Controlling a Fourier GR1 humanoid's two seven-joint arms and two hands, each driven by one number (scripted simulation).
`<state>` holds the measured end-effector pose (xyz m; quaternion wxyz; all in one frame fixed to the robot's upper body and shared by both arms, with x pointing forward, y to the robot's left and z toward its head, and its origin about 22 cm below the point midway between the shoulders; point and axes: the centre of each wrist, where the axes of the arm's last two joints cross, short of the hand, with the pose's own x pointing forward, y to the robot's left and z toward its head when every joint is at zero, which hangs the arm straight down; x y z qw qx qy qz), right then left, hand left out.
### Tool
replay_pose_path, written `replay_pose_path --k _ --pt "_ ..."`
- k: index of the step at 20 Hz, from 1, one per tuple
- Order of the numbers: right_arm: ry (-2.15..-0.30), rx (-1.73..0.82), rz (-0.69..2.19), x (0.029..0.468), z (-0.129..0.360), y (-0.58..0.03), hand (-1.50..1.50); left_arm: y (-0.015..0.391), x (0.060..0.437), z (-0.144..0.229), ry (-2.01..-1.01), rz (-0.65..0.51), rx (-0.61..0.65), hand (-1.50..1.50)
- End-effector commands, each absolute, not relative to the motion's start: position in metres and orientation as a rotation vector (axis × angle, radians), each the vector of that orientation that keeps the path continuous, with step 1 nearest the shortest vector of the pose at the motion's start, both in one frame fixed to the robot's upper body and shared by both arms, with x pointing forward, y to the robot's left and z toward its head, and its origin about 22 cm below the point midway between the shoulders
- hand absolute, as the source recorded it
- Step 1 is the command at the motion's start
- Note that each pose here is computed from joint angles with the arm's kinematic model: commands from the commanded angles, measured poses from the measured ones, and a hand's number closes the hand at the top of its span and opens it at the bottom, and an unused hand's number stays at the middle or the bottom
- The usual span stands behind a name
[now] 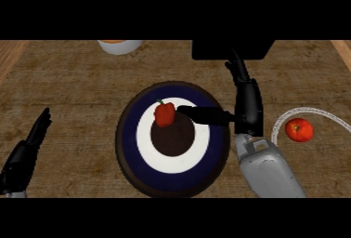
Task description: Pick the bell pepper from the placemat and place it in the plate
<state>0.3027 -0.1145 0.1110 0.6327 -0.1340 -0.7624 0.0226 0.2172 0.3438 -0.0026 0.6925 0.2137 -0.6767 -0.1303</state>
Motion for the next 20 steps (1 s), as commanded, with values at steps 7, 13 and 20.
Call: replay_pose_path --k 7,13,20 --pt "-1.850 -0.169 -0.181 0.280 0.080 -0.254 -1.50 0.333 0.204 -0.005 -1.529 -0.300 0.474 0.00" --pt "-1.900 -0.187 -0.137 0.269 0.024 -0.312 -1.50 0.348 0.209 -0.006 -1.501 -0.289 0.474 0.00" --pt "-1.880 -0.194 -0.137 0.271 0.013 -0.350 -1.50 0.312 0.214 -0.008 -1.518 -0.286 0.477 0.00"
